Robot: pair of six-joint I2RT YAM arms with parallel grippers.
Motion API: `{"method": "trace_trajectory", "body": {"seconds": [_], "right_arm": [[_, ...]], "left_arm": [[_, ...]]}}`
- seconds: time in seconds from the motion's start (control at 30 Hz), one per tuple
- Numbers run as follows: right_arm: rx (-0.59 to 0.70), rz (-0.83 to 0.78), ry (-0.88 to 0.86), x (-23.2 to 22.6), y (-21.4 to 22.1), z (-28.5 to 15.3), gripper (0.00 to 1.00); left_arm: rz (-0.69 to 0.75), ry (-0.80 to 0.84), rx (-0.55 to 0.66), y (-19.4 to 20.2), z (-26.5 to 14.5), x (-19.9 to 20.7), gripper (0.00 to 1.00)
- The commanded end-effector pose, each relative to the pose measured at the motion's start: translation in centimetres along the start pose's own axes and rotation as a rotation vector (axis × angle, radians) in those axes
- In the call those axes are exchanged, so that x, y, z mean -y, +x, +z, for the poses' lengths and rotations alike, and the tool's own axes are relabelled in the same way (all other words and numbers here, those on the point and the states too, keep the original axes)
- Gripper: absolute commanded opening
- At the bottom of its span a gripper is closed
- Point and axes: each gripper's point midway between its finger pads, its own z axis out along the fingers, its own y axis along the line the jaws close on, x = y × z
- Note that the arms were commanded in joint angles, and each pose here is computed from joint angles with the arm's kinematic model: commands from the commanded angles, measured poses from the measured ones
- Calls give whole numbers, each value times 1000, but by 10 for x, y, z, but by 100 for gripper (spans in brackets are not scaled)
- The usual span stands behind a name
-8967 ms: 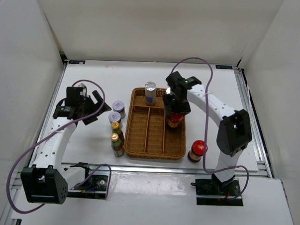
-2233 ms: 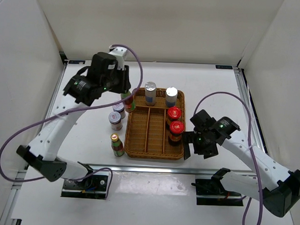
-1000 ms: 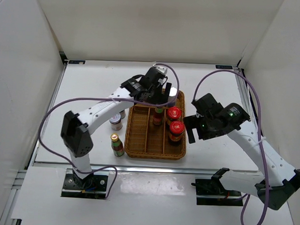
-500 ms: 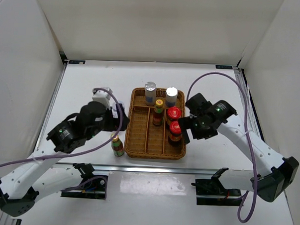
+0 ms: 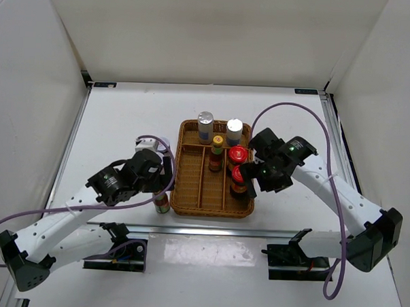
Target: Organize the condiment bottles
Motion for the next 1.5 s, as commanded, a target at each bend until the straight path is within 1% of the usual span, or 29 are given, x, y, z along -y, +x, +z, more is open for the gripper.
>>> {"method": "trace_trajectory", "body": {"seconds": [0.0, 0.07, 0.13, 0.2, 0.27, 0.3, 0.37, 0.4, 0.43, 0.47, 0.5, 0.53, 0.57, 0.6, 0.63, 0.67, 0.7, 0.77, 0.8, 0.83, 0.9, 0.93, 1.07, 1.17, 1.23, 1.3, 1.37, 1.4, 1.47], "right_arm": [[15, -12, -21, -2, -2, 1, 100], [-18, -11, -21, -2, 4, 8, 100], [-9, -11, -23, -3, 2, 8, 100], [-20, -11, -30, -4, 5, 10, 100], [-20, -11, -30, -4, 5, 10, 100], [-20, -11, -30, -4, 5, 10, 100], [-31, -11, -27, -3, 8, 12, 100], [-31, -11, -27, -3, 8, 12, 100], [-31, -11, -27, -3, 8, 12, 100], [-31, -11, -27, -3, 8, 12, 100], [-31, -11, -27, -3, 8, 12, 100], [-22, -11, -29, -3, 5, 12, 100], [-31, -11, -27, -3, 5, 14, 100], [-31, -11, -27, -3, 5, 14, 100], [-31, -11, -27, -3, 5, 14, 100], [-31, -11, -27, -3, 5, 14, 100], [-31, -11, -27, -3, 5, 14, 100], [-40, -10, -24, -3, 8, 16, 100], [-40, -10, -24, -3, 8, 16, 100], [-40, -10, -24, -3, 8, 16, 100], [-40, -1, -24, -3, 8, 16, 100], [-39, 8, -22, -1, 7, 16, 100], [-36, 8, -14, 0, 7, 16, 100], [-28, 7, -16, 0, 7, 15, 100], [-34, 7, -5, 2, 8, 14, 100], [-23, 25, -6, 4, 8, 12, 100], [-13, 25, -9, 4, 8, 10, 100], [-10, 25, 0, 5, 7, 10, 100], [-10, 25, 0, 5, 7, 10, 100]], "left_arm": [[-35, -6, 16, 4, -1, -5, 94], [-34, 0, 8, 8, -1, -6, 90], [-20, 0, 7, 8, -1, -7, 83], [-1, -7, -15, 11, 3, -7, 80], [10, 9, -15, 8, 1, -2, 75], [26, 0, -40, 12, 5, -2, 72], [51, 10, -28, 3, 3, 3, 54], [50, 31, -3, -11, -3, 13, 47], [73, 23, 19, -21, -8, 14, 34], [81, 28, 50, -34, -13, 18, 28], [83, 38, 99, -58, -25, 29, 21], [124, 18, 138, -73, -31, 30, 11], [137, 11, 170, -88, -38, 33, 11], [150, 18, 222, -113, -49, 46, 11], [197, 24, 241, -125, -54, 52, 11], [217, 30, 264, -135, -59, 59, 11], [225, 46, 294, -155, -65, 73, 11], [276, 80, 305, -167, -69, 91, 11], [272, 108, 335, -181, -78, 101, 11], [295, 125, 310, -178, -69, 116, 11], [311, 142, 305, -181, -66, 129, 11], [323, 161, 295, -180, -60, 142, 11], [365, 202, 236, -165, -37, 170, 11], [386, 211, 193, -151, -20, 184, 11], [378, 224, 198, -151, -16, 192, 11], [380, 223, 182, -141, -7, 194, 11], [345, 238, 197, -139, 3, 200, 11], [345, 226, 178, -126, 16, 195, 11], [300, 234, 180, -119, 26, 196, 11]]}}
